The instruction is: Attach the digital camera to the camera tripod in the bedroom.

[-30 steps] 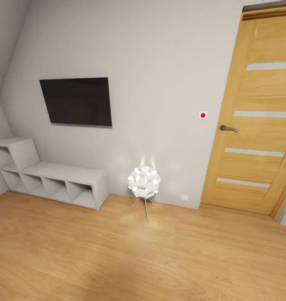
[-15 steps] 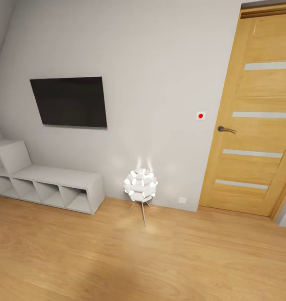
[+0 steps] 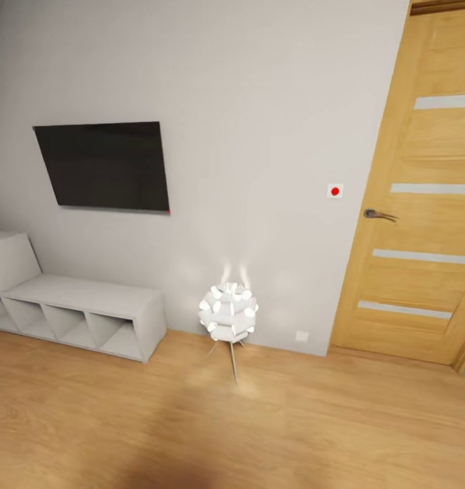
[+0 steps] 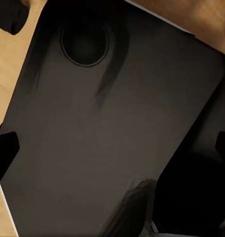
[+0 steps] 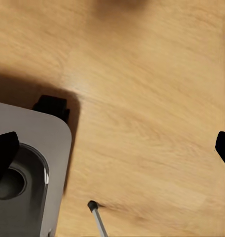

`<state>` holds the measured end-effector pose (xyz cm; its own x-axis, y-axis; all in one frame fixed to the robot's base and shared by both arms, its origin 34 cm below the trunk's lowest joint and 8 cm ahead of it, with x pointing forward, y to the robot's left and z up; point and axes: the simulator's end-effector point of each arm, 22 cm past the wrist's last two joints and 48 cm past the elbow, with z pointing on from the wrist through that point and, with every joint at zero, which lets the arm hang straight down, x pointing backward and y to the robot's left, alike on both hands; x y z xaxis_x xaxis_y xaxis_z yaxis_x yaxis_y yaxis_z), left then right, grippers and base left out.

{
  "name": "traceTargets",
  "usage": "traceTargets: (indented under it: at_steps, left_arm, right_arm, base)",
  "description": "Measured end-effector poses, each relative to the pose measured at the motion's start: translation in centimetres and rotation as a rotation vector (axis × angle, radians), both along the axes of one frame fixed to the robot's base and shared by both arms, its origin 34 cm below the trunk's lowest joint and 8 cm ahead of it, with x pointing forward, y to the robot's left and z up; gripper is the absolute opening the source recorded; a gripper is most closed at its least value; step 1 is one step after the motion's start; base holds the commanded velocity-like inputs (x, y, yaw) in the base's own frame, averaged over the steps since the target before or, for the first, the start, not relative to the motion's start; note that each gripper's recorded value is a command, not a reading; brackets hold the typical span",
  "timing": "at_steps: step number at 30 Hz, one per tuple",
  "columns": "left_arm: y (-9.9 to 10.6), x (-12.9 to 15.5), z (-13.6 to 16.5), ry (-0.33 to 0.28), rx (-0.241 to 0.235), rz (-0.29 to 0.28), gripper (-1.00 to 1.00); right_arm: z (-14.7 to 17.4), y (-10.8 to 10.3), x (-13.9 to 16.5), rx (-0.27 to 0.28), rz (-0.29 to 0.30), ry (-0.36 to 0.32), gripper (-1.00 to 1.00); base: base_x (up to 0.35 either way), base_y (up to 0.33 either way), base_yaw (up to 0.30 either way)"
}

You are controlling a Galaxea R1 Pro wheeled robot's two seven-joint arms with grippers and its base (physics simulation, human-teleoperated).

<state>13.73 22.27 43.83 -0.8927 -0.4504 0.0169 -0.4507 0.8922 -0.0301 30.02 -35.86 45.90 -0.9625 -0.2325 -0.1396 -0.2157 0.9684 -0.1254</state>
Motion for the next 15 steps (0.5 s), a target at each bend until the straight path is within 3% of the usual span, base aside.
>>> traceTargets:
  at_steps: [15]
  left_arm:
    - [0.02, -0.03, 0.00, 0.001, 0.001, -0.001, 1.00]
  right_arm:
    - [-0.03, 0.18, 0.01, 0.000, 0.000, 0.000, 1.00]
  base:
    - [0.324, 0.000, 0.003]
